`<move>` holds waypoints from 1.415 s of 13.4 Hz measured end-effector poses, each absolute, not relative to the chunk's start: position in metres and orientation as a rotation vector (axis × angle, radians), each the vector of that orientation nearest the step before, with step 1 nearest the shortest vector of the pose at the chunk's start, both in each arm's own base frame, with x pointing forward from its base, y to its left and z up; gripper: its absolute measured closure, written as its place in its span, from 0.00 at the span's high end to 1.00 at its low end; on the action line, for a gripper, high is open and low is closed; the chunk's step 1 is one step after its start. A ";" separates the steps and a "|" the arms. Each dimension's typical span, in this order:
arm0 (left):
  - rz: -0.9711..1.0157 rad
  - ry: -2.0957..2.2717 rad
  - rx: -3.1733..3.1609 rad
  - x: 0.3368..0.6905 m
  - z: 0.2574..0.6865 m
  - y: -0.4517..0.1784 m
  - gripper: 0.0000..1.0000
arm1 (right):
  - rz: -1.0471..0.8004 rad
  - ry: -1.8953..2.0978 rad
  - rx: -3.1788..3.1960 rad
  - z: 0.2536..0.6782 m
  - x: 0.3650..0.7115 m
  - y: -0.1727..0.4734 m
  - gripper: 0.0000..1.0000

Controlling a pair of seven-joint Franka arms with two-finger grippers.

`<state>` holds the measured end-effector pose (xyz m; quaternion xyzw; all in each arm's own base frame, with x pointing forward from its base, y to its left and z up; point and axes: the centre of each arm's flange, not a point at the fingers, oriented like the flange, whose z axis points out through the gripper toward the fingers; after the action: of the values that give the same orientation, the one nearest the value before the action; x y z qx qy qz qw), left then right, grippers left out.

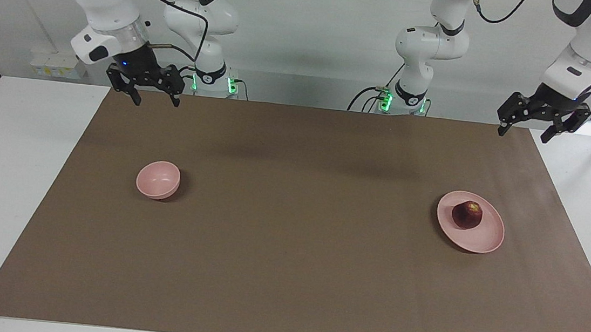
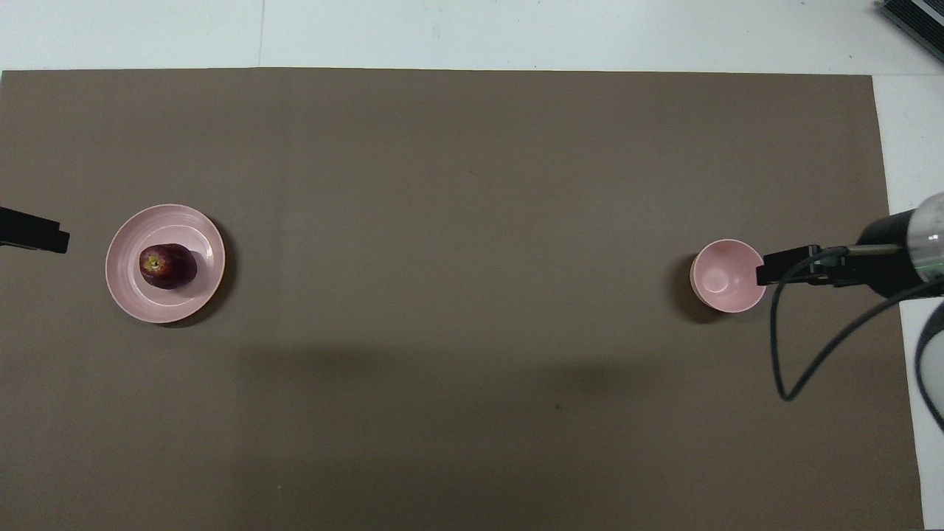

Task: Move apple from plate to bowl
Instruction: 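Reach the left gripper down to grasp the apple on the plate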

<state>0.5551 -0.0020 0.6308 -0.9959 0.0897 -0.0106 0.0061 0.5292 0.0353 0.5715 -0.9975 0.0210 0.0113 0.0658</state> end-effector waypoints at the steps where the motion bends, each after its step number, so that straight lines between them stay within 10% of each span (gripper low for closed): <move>1: -0.040 0.281 -3.116 0.559 0.614 -0.002 1.00 | 0.065 0.082 -2.984 0.551 0.533 0.054 1.00; 19: -0.151 0.322 -3.116 0.579 0.341 0.039 1.00 | 0.494 1.258 -2.128 0.408 0.540 0.255 1.00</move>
<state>0.5787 0.0388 0.3413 -0.9936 0.1026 -0.0482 0.0025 0.5404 0.2551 0.4079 -0.8039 0.4751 0.1865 0.3053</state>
